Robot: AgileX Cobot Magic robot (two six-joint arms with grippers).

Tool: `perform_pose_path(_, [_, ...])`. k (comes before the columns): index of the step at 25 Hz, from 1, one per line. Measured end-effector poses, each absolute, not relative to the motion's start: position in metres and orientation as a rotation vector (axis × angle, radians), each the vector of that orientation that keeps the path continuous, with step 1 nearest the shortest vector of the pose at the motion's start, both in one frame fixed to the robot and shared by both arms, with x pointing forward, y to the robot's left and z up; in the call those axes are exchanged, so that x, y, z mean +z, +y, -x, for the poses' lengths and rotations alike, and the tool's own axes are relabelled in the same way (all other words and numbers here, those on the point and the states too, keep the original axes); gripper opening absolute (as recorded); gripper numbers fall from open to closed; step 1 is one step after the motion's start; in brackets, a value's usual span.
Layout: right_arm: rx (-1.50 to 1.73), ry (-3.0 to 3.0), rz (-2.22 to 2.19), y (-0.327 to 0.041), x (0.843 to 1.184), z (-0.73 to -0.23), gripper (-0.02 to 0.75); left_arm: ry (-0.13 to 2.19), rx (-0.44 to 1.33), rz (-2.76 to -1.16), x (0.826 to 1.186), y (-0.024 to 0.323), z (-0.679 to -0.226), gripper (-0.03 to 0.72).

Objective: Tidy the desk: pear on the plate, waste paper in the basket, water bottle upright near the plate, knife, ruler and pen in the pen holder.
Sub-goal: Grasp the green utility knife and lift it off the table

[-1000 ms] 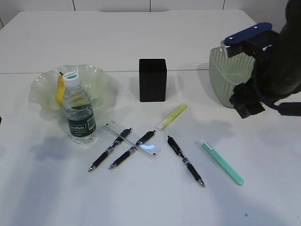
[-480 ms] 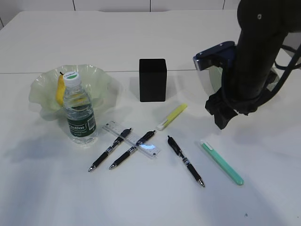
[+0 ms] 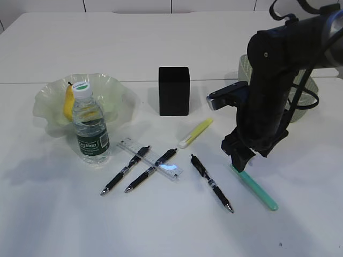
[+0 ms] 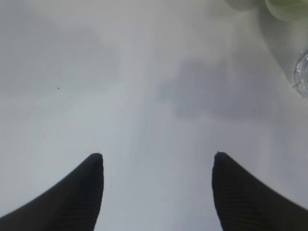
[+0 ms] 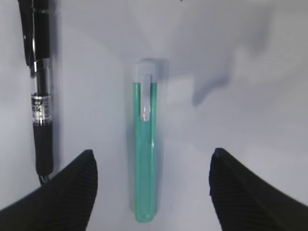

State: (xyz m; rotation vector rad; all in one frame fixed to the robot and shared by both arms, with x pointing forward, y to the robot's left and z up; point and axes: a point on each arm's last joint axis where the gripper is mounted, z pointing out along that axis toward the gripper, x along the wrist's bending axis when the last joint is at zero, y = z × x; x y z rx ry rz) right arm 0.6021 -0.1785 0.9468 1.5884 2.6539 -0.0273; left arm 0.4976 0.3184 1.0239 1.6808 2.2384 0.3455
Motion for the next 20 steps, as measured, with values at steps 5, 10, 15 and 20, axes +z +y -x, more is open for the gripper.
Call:
perform_pose_path(5, [-0.022, 2.675, -1.600, -0.175, 0.930, -0.606, 0.528, 2.238, 0.345, -1.681, 1.024, 0.318, -0.498, 0.500])
perform_pose_path(10, [-0.030, 2.694, -1.607, -0.173, 0.916, -0.608, 0.503, 2.238, 0.345, -1.681, 1.024, 0.318, -0.498, 0.500])
perform_pose_path(15, [-0.033, 2.700, -1.610, -0.172, 0.906, -0.611, 0.501, 2.238, 0.347, -1.683, 1.024, 0.318, -0.498, 0.500])
perform_pose_path(20, [-0.014, 2.691, -1.605, -0.171, 0.907, -0.613, 0.501, 2.238, 0.347, -1.683, 1.024, 0.318, -0.498, 0.500])
